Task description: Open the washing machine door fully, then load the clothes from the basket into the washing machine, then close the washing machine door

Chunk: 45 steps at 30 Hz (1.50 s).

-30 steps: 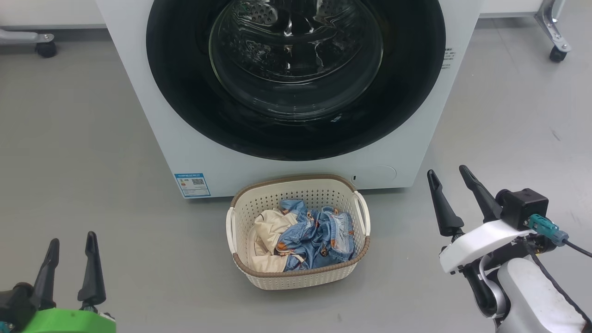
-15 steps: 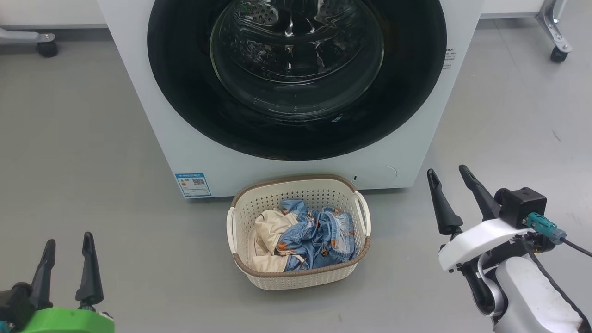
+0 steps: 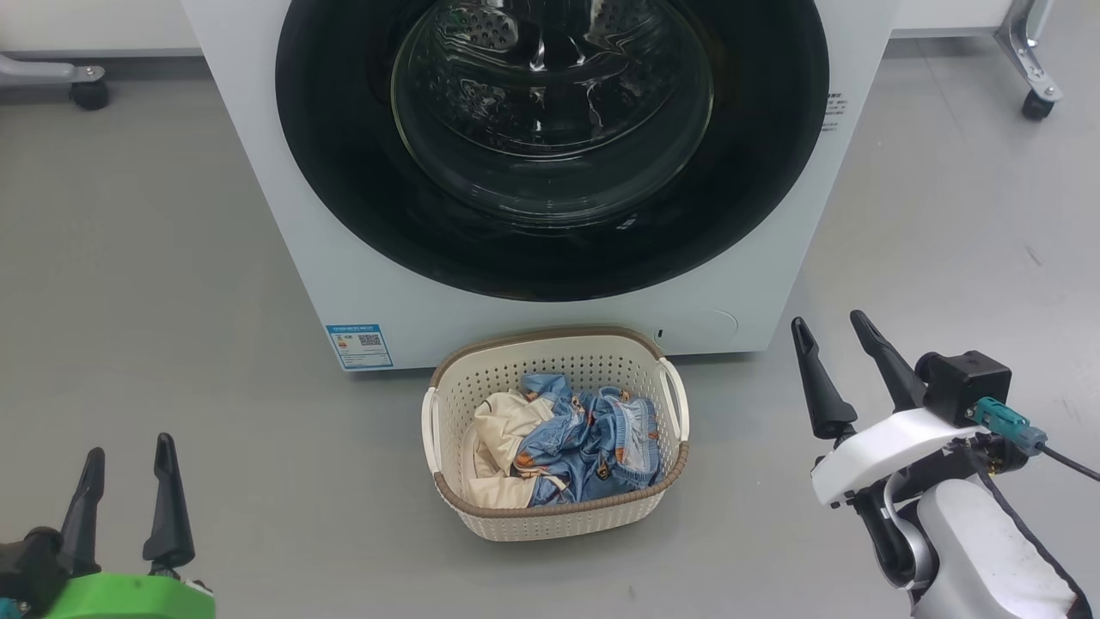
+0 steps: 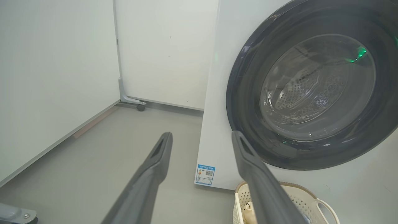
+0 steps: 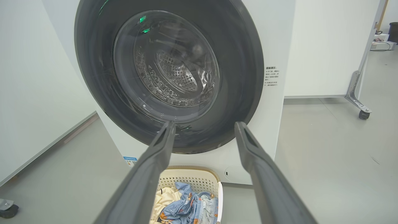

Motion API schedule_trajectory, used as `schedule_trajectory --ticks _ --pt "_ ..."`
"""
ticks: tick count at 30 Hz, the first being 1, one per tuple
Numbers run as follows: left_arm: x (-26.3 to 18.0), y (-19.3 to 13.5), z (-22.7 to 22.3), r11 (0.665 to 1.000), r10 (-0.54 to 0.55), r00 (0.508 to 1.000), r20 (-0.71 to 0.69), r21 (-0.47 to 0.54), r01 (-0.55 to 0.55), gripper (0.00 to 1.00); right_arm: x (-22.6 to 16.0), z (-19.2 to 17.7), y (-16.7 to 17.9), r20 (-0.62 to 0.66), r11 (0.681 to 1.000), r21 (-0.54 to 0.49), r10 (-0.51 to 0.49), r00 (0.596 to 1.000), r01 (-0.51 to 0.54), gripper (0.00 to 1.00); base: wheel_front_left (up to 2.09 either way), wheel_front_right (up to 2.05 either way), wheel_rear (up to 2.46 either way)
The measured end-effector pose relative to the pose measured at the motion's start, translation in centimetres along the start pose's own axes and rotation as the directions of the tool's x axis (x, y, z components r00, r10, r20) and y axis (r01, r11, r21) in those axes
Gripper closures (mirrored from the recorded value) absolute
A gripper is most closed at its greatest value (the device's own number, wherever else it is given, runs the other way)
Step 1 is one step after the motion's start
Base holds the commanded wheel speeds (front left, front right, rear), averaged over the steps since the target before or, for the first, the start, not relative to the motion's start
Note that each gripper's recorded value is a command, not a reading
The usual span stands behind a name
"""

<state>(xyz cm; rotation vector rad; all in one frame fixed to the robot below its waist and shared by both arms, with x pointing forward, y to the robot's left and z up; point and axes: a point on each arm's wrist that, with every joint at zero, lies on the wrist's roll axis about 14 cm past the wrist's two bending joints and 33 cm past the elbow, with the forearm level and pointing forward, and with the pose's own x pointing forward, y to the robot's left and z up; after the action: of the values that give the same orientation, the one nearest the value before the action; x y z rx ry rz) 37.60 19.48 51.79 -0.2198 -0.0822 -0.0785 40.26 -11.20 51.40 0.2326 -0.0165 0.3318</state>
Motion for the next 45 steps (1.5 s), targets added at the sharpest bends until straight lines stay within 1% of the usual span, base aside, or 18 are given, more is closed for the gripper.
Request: schedule_trajectory --ticks 24,34,45 --pt "-0.12 0.25 -0.1 1.0 0.004 1.0 -0.003 0.01 -0.004 0.0 -0.1 -0.1 -0.16 -0.001 1.0 0.002 -0.005 1.0 0.005 0.0 0.07 0.07 -0.14" --pt "-0.18 0.36 -0.28 1.0 0.007 1.0 -0.008 0.004 -0.007 0.0 -0.09 -0.17 -0.12 -0.001 1.0 0.008 -0.01 1.0 0.01 0.0 0.41 0.41 -0.82" --pt "-0.15 0.37 -0.43 1.0 0.01 1.0 -0.011 0.0 -0.01 0.0 -0.1 -0.26 -0.15 -0.002 1.0 0.012 -0.011 1.0 0.011 0.0 0.64 0.64 -1.28"
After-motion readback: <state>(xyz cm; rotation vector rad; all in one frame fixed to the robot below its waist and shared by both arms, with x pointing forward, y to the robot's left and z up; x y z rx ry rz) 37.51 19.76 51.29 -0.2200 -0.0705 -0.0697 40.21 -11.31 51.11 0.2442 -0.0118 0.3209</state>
